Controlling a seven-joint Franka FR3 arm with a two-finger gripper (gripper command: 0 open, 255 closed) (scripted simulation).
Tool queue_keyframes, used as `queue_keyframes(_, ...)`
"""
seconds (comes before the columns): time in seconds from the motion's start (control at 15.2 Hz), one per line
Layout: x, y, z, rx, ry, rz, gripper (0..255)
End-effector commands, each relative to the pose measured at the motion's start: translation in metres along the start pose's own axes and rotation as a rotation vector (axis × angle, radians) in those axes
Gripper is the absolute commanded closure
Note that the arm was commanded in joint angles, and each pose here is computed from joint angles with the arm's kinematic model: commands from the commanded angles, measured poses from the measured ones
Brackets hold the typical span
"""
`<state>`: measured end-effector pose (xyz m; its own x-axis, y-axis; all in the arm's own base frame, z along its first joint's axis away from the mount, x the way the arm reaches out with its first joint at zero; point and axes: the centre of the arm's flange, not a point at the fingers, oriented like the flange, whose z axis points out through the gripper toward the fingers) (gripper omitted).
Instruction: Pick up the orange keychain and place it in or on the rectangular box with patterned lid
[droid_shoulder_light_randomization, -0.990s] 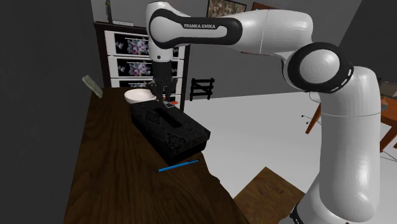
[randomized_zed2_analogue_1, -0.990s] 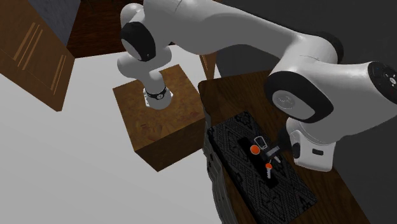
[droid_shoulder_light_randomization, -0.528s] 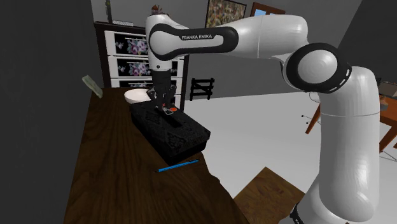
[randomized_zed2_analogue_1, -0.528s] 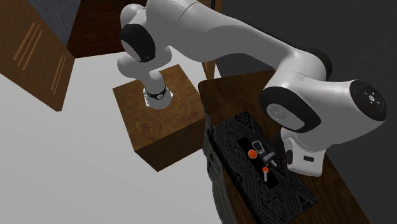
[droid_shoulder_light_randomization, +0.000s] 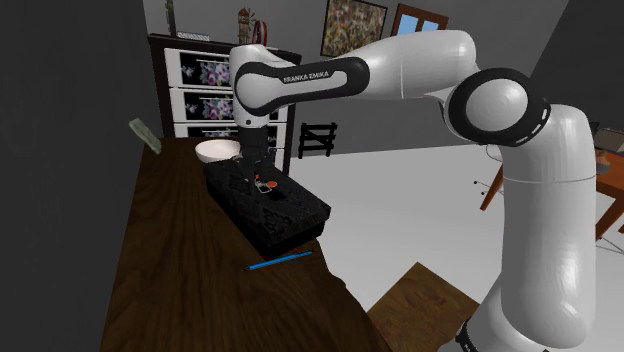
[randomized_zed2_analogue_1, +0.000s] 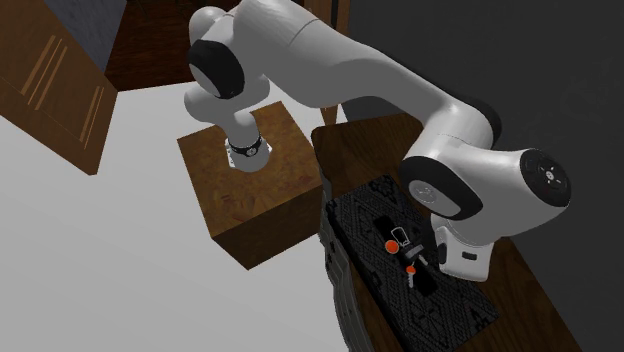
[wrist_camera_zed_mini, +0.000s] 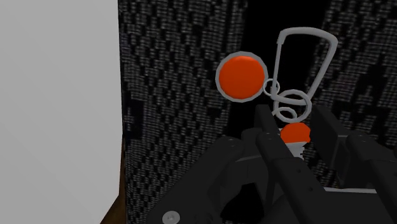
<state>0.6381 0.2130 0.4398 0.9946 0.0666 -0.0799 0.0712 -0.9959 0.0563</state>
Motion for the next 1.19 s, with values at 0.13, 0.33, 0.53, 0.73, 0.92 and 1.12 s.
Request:
queue_keyframes(0.13,0.001,0.000,0.003,0.000,0.000,0.000,255)
queue_keyframes(0.33,0.001,0.000,0.003,0.000,0.000,0.000,255)
queue_keyframes(0.53,0.001,0.000,0.003,0.000,0.000,0.000,0)
queue_keyframes(0.73,0.001,0.000,0.003,0.000,0.000,0.000,0)
queue_keyframes(0.92,0.001,0.000,-0.037,0.000,0.000,0.000,0)
queue_keyframes(1.12,0.001,0.000,-0.047,0.000,0.000,0.000,0)
